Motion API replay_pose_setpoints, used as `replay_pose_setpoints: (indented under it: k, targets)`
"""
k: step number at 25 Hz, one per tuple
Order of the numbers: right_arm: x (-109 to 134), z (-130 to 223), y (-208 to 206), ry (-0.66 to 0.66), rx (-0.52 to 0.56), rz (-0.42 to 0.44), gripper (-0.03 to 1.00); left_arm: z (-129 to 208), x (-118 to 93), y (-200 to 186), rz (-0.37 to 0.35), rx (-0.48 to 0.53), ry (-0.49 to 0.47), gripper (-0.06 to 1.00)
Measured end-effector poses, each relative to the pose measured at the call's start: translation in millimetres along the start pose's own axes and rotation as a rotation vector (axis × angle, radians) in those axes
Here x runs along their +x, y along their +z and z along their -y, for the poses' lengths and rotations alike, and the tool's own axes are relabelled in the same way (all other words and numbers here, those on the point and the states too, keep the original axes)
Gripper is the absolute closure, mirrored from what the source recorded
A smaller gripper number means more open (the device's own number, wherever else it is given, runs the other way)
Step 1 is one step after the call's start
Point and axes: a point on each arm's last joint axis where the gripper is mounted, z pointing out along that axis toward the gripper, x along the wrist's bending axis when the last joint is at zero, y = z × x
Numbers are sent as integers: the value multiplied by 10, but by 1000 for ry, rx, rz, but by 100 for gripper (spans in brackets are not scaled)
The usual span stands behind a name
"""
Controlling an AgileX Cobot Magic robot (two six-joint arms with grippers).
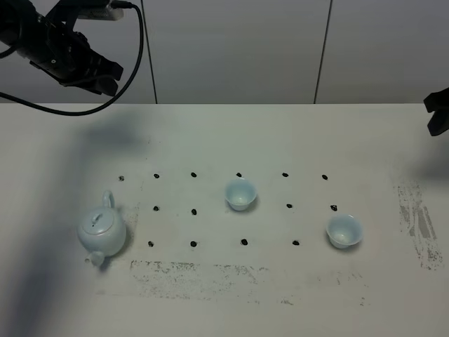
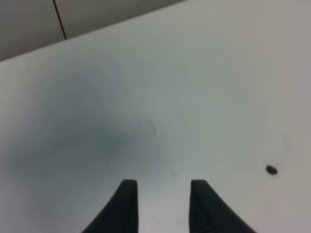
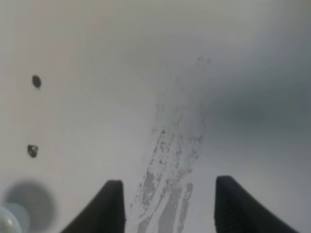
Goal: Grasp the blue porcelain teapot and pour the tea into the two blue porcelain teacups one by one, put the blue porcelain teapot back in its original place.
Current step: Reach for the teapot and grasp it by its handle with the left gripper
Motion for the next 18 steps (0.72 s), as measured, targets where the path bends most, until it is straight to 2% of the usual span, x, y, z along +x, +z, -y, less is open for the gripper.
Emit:
replay_pose_setpoints:
  k: [5, 14, 18]
  targets:
    - [200, 311, -430, -8, -126, 36, 56, 241, -70, -70, -23, 6, 22, 75]
    - [596, 1094, -1177, 6, -338, 87, 56, 810, -263, -453, -193, -224, 118, 78]
    - [756, 1497, -1373, 29, -393, 91, 56, 939, -317, -523, -201, -224, 127, 78]
